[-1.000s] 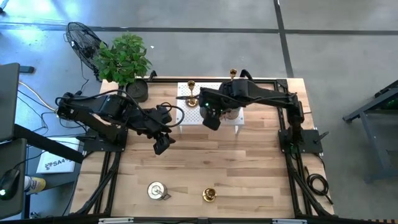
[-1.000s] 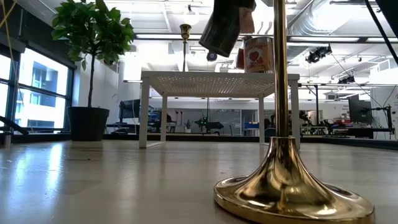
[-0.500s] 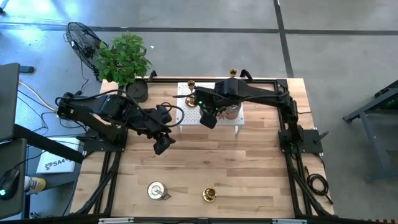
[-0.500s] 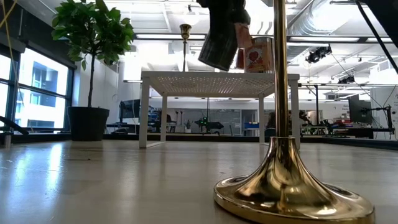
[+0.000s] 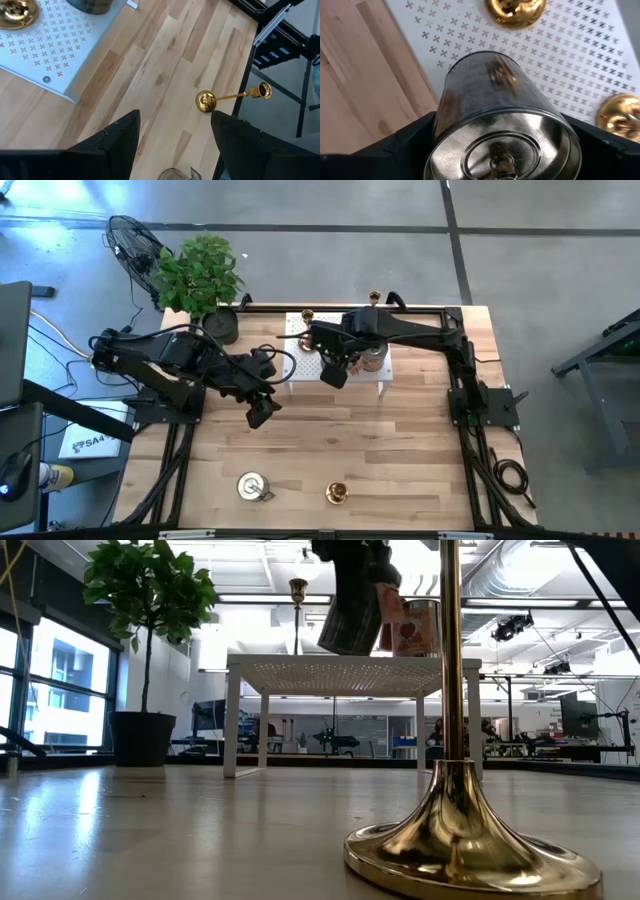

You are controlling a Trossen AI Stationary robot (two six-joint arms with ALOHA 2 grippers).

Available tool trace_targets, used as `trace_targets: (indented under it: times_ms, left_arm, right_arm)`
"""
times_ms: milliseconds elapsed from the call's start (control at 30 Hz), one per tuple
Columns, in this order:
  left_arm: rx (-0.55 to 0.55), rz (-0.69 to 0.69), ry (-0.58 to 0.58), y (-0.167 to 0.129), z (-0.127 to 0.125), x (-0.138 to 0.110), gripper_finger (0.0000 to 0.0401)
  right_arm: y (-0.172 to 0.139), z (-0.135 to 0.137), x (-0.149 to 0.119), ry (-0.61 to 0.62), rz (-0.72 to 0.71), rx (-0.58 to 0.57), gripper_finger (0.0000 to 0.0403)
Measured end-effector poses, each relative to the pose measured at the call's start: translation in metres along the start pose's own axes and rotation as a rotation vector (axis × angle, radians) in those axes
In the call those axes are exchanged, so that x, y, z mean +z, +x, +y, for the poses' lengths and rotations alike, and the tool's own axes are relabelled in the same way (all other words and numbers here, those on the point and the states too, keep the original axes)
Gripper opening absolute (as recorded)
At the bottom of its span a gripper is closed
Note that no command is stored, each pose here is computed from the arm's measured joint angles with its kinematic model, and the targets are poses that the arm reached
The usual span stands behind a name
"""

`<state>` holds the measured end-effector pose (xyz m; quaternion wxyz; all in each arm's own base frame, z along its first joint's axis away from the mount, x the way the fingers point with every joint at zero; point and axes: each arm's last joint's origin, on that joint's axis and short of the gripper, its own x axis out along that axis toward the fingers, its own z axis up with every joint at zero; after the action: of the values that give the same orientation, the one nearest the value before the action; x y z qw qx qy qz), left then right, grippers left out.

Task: Pick & Place candle stick holders
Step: Align the right silver scented candle with the other silver scented candle on the shelf

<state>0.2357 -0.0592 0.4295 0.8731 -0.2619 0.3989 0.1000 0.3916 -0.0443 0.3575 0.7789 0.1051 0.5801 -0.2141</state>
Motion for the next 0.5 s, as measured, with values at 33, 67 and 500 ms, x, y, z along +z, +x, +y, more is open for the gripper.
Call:
trace_targets:
  times_ms: [33,67,500]
  left_arm:
    - [0.0,0.0,0.0,-0.0001,0.0001,0.0,0.0241]
    - [0.001,0.001,0.0,-0.0001,0.0001,-0.0001,0.0241]
    - [-0.017,0.02,0.0,-0.0001,-0.0003,-0.0007,0.0241]
  right_arm:
    - [0.0013,-0.0004,0.0004,0.002,0.006,0.004,0.0351]
    - [0.002,-0.0012,0.0008,0.004,0.009,0.005,0.0351]
    - [0.0016,-0.0046,0.0032,0.018,-0.009,0.008,0.0377]
